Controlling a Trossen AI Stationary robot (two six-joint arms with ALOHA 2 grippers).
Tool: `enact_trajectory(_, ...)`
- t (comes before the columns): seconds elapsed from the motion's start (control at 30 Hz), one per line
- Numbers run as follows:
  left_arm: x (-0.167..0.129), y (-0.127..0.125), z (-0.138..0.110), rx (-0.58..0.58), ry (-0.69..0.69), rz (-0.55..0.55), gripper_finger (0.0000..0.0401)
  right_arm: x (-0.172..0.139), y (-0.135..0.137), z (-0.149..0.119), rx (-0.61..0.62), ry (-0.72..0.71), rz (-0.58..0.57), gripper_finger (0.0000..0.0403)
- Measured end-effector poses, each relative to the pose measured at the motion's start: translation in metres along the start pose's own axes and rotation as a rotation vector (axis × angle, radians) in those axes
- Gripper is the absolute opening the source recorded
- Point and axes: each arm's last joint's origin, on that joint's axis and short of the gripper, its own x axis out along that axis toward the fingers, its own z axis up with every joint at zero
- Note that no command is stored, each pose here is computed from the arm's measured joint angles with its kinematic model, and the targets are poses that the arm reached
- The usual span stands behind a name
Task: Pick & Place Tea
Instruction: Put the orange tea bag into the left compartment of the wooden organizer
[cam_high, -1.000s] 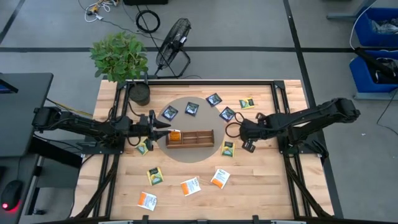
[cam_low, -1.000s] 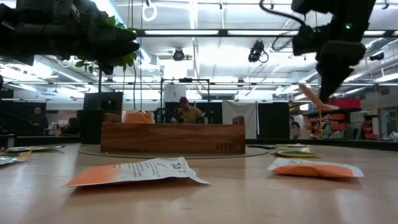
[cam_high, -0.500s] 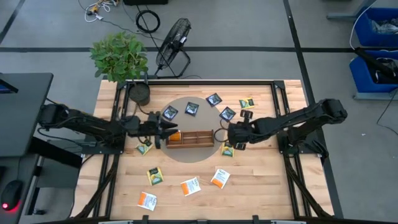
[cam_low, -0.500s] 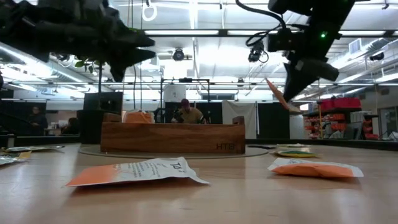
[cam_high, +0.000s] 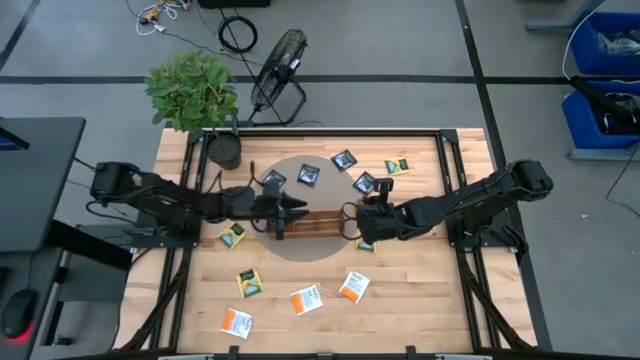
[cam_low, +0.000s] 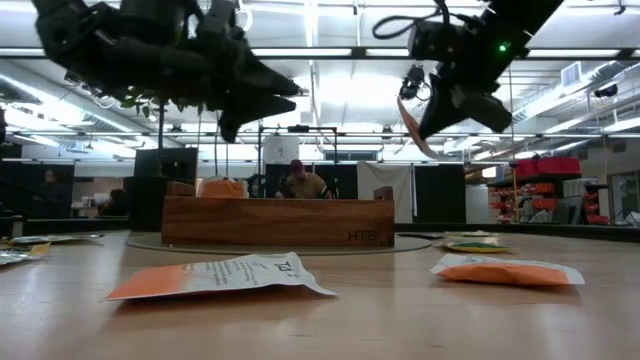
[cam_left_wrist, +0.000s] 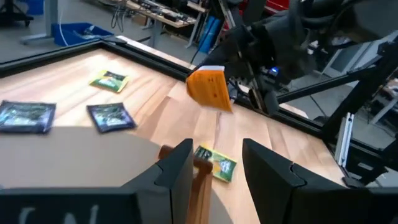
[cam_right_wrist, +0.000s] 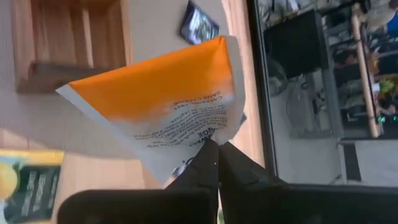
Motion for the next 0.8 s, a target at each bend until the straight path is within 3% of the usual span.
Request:
enact_trajectory(0.43,0.047,-0.011,0.009,0.032,-0.008,-0.035,0.0157,0.006,-0.009,0.013,0.044,-0.086,-0.033,0.0)
enact_trajectory(0.8,0.07,-0.015,0.017,0.051,-0.014,-0.053,0.0212,0.008,-0.012,0.015,0.047,-0.099,-0.043,0.0)
